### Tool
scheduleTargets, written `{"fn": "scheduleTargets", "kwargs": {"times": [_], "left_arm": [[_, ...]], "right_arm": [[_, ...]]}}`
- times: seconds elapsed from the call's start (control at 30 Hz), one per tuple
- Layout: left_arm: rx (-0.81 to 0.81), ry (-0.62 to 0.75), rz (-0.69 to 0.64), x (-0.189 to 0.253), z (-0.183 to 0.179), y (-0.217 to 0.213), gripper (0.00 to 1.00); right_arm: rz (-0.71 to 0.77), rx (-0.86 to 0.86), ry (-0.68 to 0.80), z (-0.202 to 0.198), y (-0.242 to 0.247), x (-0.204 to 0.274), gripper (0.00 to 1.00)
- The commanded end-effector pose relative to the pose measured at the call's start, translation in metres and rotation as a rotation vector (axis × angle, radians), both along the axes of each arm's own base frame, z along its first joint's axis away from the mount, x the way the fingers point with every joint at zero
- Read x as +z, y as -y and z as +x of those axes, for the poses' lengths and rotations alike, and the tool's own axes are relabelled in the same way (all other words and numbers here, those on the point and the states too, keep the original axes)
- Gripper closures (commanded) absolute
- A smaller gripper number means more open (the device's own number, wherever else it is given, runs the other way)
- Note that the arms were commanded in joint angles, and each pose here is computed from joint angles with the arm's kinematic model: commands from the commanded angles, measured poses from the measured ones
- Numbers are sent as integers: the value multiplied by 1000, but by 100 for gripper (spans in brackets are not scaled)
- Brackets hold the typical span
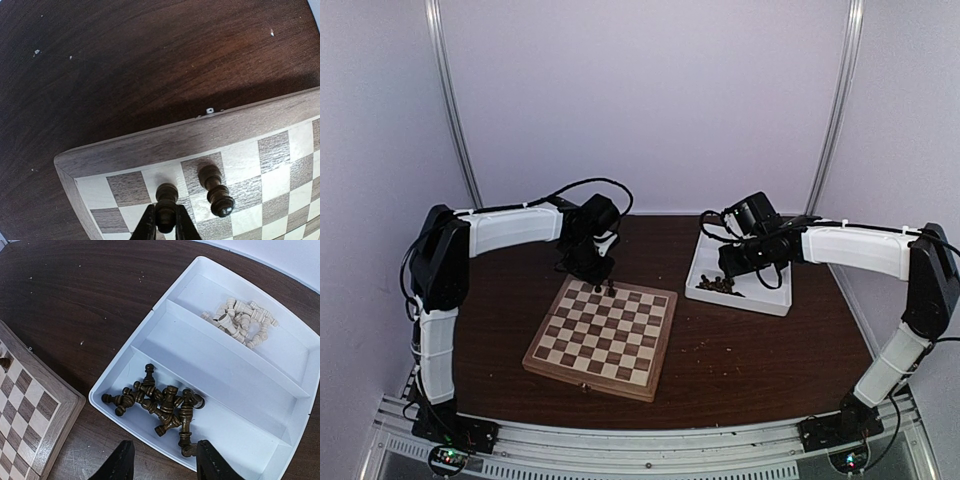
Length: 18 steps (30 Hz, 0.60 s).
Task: Set up the chess pieces on the board
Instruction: Place the chess piece on the chessboard.
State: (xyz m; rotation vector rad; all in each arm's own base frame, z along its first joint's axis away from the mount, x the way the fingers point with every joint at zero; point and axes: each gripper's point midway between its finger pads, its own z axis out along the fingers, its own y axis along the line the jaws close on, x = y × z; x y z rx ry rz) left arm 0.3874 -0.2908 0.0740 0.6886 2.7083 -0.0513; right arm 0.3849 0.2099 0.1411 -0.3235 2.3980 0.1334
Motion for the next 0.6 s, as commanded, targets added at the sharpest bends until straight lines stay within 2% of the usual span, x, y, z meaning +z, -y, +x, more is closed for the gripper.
{"fn": "scheduleTargets", "kwargs": {"times": [0.0, 0.3, 0.57], "left_arm": [[5, 16, -37, 1, 9, 7, 85], [1, 19, -41, 6, 8, 7, 77], [3, 30, -40, 15, 7, 4, 75]], "right_arm": [[-9, -20, 14, 6, 5, 3, 55], [-29, -77, -41, 18, 14, -12, 55], [-37, -94, -72, 25, 15, -23, 55]]}}
